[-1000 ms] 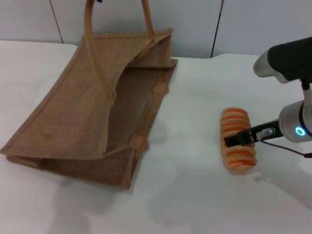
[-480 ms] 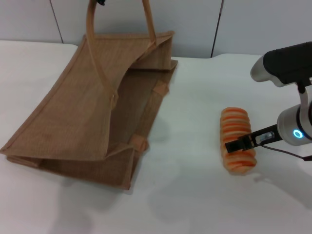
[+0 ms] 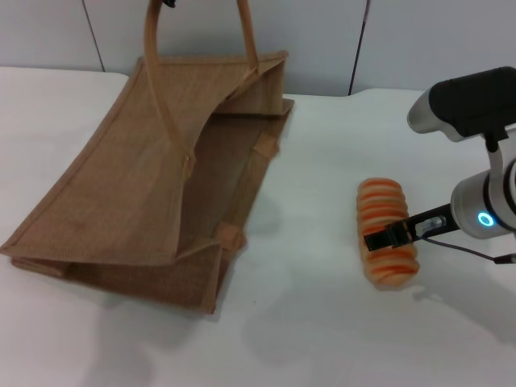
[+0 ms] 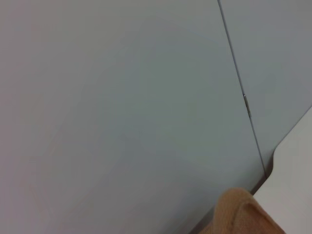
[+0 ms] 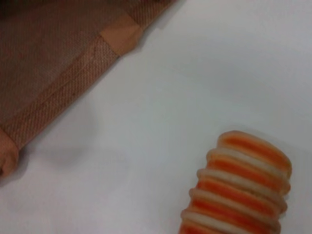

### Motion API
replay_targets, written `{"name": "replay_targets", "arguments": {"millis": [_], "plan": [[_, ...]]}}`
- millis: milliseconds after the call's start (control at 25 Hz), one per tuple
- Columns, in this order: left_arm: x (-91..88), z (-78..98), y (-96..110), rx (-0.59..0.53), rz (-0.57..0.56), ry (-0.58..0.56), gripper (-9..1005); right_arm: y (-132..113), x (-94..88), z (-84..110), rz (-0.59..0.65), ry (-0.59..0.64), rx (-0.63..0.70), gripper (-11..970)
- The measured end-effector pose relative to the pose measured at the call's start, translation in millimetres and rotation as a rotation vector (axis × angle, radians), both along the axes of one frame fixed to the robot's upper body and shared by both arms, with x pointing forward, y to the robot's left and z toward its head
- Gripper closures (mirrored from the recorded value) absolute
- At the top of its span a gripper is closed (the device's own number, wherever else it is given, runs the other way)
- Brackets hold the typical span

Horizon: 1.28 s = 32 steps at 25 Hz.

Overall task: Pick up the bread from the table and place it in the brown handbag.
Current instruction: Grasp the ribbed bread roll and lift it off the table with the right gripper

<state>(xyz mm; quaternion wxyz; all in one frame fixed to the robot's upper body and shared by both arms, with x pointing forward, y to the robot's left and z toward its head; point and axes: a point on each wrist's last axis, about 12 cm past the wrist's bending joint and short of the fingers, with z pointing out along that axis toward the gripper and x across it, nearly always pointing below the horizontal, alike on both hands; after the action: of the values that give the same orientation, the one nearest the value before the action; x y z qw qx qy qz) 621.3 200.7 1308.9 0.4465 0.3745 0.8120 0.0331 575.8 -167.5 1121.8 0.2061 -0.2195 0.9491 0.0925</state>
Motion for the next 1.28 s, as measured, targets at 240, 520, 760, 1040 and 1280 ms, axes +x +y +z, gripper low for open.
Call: {"name": "replay_targets", "arguments": {"millis": [240,520,760,1040,1280], "plan": [[-0.1,-0.2,-0.6,-0.002,-0.001,0.001,874,0.0,1.4,-1.9,0.001,0.004,-0.004,131],[0.2,0.2,-1.4,-0.003,-0.003,0.001,874,0.9,4.7,-5.4,0.004,0.018,-0.018,131],[1.3,-0.6,-2.3,-0.003,-0.004,0.007,874,4.6,8.1,-11.7,0.017,0.044,-0.013,133],[2.0,-0.6,-2.3,-0.006,-0.002,0.003,875,6.3,10.6,-11.7,0.022,0.05,-0.02,155],[2.0,-0.8,-2.1,-0.006,-0.002,0.003,875,5.3,11.5,-10.9,0.019,0.052,-0.022,219]]}}
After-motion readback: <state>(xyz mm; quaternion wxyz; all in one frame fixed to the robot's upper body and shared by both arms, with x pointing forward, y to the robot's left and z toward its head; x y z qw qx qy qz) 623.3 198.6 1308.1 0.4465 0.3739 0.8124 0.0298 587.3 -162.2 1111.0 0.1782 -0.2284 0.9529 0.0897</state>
